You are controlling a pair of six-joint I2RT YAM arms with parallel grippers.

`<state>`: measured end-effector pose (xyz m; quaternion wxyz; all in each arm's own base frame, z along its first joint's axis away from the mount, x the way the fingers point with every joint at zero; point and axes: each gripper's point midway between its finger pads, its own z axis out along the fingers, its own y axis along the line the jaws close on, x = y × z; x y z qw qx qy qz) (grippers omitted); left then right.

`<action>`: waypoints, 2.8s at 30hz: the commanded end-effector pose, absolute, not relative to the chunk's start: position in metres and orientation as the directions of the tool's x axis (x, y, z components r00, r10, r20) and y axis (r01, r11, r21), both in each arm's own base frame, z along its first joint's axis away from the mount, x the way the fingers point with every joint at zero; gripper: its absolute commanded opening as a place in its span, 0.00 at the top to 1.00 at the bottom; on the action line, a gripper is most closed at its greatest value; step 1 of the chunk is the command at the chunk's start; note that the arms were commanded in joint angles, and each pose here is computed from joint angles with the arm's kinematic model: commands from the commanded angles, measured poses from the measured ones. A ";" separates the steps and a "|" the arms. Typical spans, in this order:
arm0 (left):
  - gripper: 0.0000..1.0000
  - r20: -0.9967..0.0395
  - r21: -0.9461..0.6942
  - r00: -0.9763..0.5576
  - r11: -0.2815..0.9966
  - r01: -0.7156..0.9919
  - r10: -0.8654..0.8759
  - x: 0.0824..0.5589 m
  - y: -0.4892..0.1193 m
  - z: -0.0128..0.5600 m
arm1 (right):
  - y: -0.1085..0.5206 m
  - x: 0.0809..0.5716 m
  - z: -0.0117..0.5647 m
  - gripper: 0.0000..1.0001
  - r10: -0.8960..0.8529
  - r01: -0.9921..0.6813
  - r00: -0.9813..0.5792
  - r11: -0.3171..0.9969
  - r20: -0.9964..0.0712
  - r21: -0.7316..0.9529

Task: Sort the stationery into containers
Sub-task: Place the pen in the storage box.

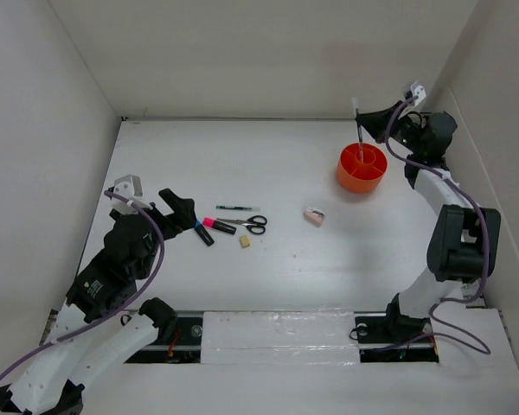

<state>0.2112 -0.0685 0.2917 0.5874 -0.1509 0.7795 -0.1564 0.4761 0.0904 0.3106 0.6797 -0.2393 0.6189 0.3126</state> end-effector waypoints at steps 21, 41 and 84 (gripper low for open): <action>0.00 -0.880 -0.402 -0.277 0.916 0.001 -0.386 0.221 -0.083 0.291 | 0.034 0.485 0.271 1.00 0.246 -0.877 0.046 0.474 -0.968 0.079; 0.00 -0.881 -0.388 -0.300 0.922 0.013 -0.367 0.223 -0.087 0.286 | 0.029 0.478 0.277 1.00 0.253 -0.895 0.058 0.441 -0.966 0.062; 0.00 -0.880 -0.386 -0.313 0.922 0.038 -0.356 0.224 -0.093 0.286 | 0.040 0.518 0.234 1.00 0.317 -0.902 -0.059 0.390 -0.947 0.186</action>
